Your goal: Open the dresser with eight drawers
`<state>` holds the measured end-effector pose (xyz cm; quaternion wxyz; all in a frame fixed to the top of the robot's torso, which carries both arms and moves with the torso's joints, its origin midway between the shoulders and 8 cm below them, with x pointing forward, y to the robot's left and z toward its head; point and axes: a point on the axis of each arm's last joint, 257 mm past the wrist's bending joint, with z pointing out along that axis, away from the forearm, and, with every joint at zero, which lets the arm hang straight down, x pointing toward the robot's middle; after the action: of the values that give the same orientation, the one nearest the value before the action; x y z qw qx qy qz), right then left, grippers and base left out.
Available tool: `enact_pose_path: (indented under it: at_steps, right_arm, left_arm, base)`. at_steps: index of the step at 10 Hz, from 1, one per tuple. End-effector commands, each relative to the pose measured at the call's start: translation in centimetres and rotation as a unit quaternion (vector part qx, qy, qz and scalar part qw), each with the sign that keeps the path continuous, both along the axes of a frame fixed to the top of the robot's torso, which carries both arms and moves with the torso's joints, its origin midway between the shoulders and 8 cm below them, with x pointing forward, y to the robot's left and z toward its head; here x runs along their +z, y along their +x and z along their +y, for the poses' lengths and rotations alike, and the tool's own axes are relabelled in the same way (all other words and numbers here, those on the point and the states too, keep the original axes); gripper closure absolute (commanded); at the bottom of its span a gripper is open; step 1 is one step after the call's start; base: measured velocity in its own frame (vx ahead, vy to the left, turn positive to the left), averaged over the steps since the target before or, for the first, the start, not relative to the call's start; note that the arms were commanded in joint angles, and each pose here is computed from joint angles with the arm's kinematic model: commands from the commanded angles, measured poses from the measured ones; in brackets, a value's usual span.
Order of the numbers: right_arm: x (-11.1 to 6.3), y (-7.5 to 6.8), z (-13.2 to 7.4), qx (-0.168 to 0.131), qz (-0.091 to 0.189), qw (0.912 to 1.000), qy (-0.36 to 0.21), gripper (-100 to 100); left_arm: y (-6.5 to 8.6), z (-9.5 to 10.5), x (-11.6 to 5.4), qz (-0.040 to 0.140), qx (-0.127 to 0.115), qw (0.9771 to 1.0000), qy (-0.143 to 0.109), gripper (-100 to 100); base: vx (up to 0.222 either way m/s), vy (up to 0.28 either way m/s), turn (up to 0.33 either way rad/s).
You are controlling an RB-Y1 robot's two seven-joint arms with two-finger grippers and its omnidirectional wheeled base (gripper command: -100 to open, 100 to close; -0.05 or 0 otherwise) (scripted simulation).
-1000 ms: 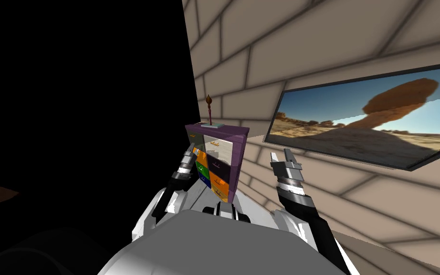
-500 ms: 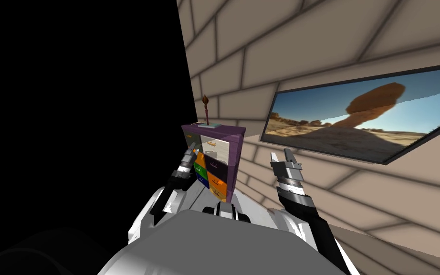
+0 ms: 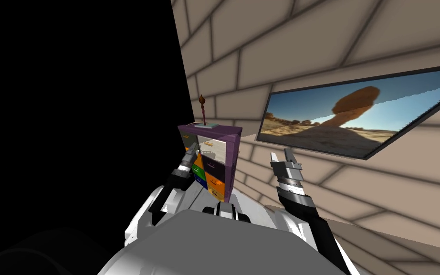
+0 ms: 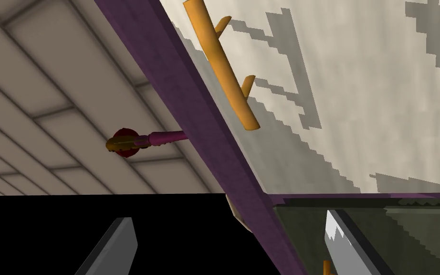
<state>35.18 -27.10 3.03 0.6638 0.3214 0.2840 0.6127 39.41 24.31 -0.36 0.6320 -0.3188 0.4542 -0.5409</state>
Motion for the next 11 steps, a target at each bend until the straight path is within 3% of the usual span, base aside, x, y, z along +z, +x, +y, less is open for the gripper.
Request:
enact_pose_path:
  at_steps: [1,5,11]
  right_arm:
    - [0.0,0.0,0.0,0.000,0.000,1.0000,0.000,0]
    - [0.0,0.0,0.0,0.000,0.000,1.0000,0.000,0]
    - [0.0,0.0,0.0,0.000,0.000,1.0000,0.000,0]
  left_arm:
    - [0.4,0.1,-0.8,0.023,0.000,0.9997,0.006,-100]
    - [0.9,0.4,-2.4,0.063,0.002,0.9978,0.021,-100]
    - [1.4,1.1,-4.7,0.126,0.010,0.9910,0.044,-100]
  base:
    - [-0.002,-0.017,-0.065]
    - [0.000,-0.019,-0.085]
    - [0.000,-0.023,-0.089]
